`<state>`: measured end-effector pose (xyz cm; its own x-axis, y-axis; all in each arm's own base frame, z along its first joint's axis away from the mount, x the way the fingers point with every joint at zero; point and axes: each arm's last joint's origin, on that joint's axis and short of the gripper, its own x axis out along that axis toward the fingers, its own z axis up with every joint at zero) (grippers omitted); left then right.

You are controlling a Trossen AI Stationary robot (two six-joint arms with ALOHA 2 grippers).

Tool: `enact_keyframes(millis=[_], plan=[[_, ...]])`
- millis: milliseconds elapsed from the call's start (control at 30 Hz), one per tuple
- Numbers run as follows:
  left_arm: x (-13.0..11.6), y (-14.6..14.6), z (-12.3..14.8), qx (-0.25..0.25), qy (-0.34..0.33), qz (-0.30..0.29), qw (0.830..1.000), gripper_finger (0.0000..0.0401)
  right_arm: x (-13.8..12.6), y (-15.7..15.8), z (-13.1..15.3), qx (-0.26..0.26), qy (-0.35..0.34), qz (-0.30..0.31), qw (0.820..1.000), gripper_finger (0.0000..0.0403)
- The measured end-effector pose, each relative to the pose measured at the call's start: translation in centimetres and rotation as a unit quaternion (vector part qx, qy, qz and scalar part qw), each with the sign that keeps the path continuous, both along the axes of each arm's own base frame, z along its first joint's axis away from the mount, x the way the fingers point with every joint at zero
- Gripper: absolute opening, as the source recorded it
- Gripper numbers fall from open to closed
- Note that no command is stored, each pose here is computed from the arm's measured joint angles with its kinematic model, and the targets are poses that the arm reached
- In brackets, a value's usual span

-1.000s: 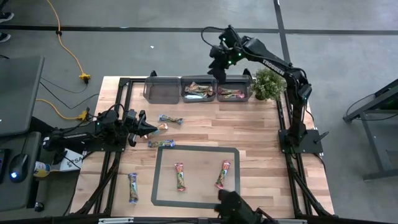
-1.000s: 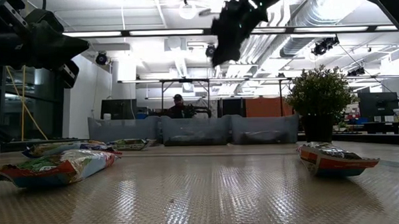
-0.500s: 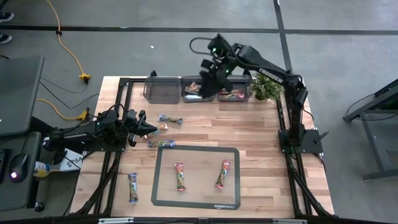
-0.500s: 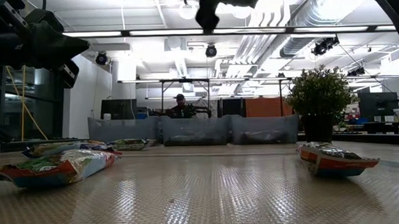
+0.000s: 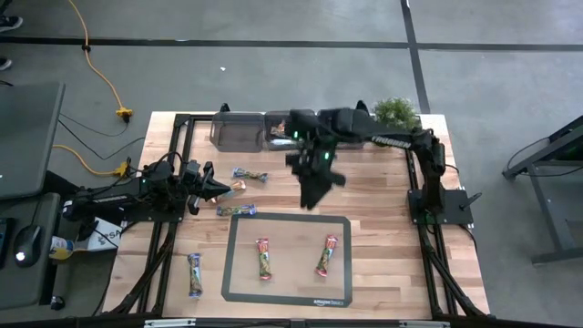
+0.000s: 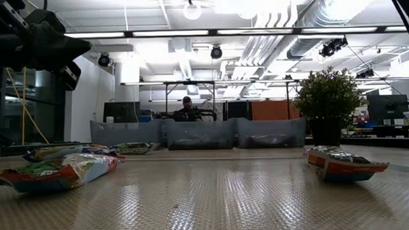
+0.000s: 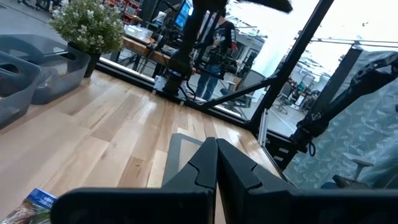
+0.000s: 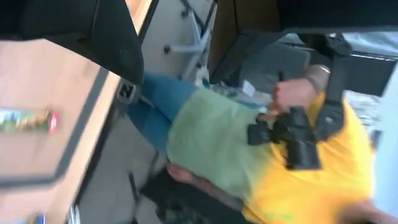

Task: Pick and place Granola Bars by type
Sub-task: Put the red granola bar into the right black bin

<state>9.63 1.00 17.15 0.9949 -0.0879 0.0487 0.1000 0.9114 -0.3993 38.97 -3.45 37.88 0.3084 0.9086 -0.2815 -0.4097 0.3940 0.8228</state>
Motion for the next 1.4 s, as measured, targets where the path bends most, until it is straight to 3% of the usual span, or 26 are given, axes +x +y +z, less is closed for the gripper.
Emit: enact_keyframes(millis=[167, 467, 633, 767, 900, 1067, 1200, 1400], plan=[[0.0, 0.0, 0.0, 0.000, 0.000, 0.000, 1.000, 0.0001, -0.1, 5.1, -0.7, -0.071, 0.089, 0.000, 0.994, 0.0165], [0.0, 0.0, 0.0, 0.000, 0.000, 0.000, 1.000, 0.0001, -1.8, 15.4, -1.5, -0.186, 0.199, -0.017, 0.962, 0.0165], [0.0, 0.0, 0.0, 0.000, 0.000, 0.000, 1.000, 0.0001, -3.5, 21.0, -1.6, -0.245, 0.216, -0.074, 0.942, 0.0165], [0.0, 0.0, 0.0, 0.000, 0.000, 0.001, 1.000, 0.0001, -4.9, 24.5, -1.6, -0.283, 0.206, -0.166, 0.922, 0.0165], [0.0, 0.0, 0.0, 0.000, 0.000, 0.001, 1.000, 0.0001, -5.9, 26.3, -1.7, -0.285, 0.229, -0.303, 0.880, 0.0165], [0.0, 0.0, 0.0, 0.000, 0.000, 0.003, 1.000, 0.0001, -6.2, 26.8, -1.9, -0.229, 0.273, -0.460, 0.814, 0.0165], [0.0, 0.0, 0.0, 0.000, 0.000, 0.003, 1.000, 0.0001, -5.5, 27.4, -3.6, -0.205, 0.313, -0.520, 0.768, 0.0165], [0.0, 0.0, 0.0, 0.000, 0.000, 0.002, 1.000, 0.0001, -4.1, 27.4, -7.7, -0.209, 0.422, -0.563, 0.679, 0.0165]])
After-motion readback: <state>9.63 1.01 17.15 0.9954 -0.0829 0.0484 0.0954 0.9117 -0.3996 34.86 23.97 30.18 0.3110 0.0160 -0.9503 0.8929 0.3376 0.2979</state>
